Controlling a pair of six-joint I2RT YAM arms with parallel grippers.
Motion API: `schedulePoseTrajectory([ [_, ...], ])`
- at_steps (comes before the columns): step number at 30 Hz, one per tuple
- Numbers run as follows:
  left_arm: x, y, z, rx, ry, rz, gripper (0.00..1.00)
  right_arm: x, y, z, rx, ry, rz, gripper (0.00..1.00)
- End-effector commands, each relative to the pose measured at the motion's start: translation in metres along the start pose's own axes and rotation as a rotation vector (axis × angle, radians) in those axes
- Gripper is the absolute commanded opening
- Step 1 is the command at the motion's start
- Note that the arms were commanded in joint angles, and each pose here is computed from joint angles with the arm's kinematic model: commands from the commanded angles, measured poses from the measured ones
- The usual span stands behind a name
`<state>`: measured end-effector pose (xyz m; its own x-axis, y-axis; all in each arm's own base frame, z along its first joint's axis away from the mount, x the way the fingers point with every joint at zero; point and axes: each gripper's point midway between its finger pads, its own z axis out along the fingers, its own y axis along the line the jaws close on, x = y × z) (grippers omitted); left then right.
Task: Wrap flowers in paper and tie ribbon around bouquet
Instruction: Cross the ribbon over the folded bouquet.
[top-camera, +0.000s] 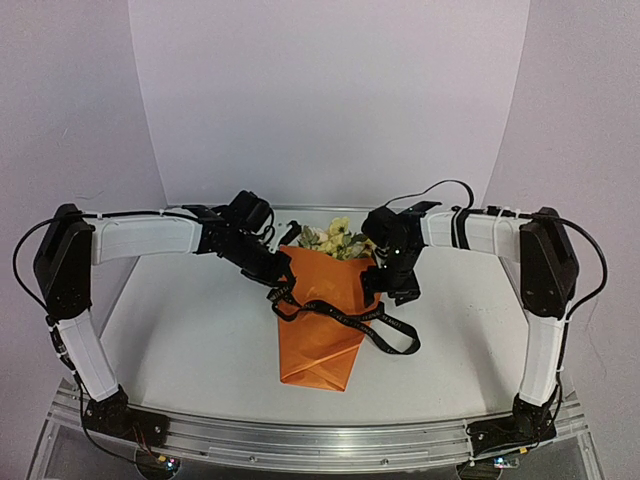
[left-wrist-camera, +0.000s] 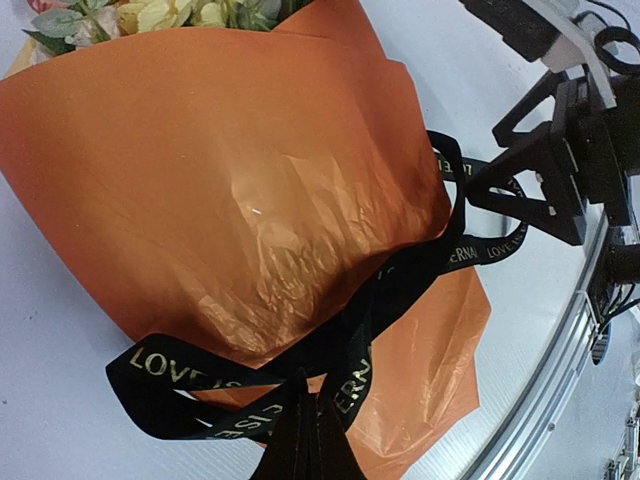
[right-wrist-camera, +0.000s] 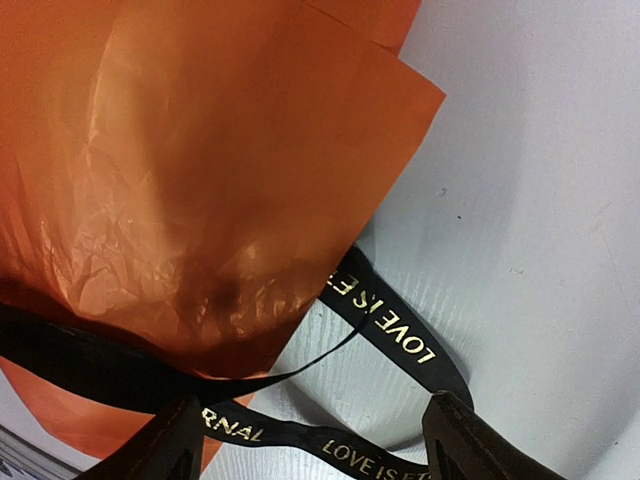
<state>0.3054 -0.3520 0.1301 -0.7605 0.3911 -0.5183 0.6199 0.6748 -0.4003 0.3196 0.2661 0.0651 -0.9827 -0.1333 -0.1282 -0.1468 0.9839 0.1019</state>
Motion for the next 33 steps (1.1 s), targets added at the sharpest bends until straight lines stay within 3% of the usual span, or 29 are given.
schedulePoseTrajectory([
  [1, -0.015, -0.021, -0.004, 0.045, -0.022, 0.043, 0.00, 0.005, -0.010, 0.000, 0.077, 0.060, -0.009, 0.77],
  [10, -0.015, -0.027, -0.009, 0.051, -0.020, 0.060, 0.00, 0.017, -0.011, 0.009, 0.077, 0.120, -0.007, 0.65],
  [16, -0.015, -0.029, -0.015, 0.051, -0.028, 0.062, 0.00, 0.019, -0.012, 0.010, 0.080, 0.127, -0.010, 0.43],
  [22, -0.014, -0.030, -0.020, 0.050, -0.028, 0.069, 0.00, 0.018, -0.017, -0.003, 0.088, 0.092, -0.011, 0.45],
  [28, -0.016, -0.021, -0.031, -0.019, -0.070, 0.059, 0.00, 0.029, -0.036, -0.007, 0.146, 0.080, -0.055, 0.56],
  [33, -0.018, -0.019, -0.031, -0.034, -0.078, 0.050, 0.00, 0.049, -0.054, 0.004, 0.175, 0.102, -0.039, 0.57],
])
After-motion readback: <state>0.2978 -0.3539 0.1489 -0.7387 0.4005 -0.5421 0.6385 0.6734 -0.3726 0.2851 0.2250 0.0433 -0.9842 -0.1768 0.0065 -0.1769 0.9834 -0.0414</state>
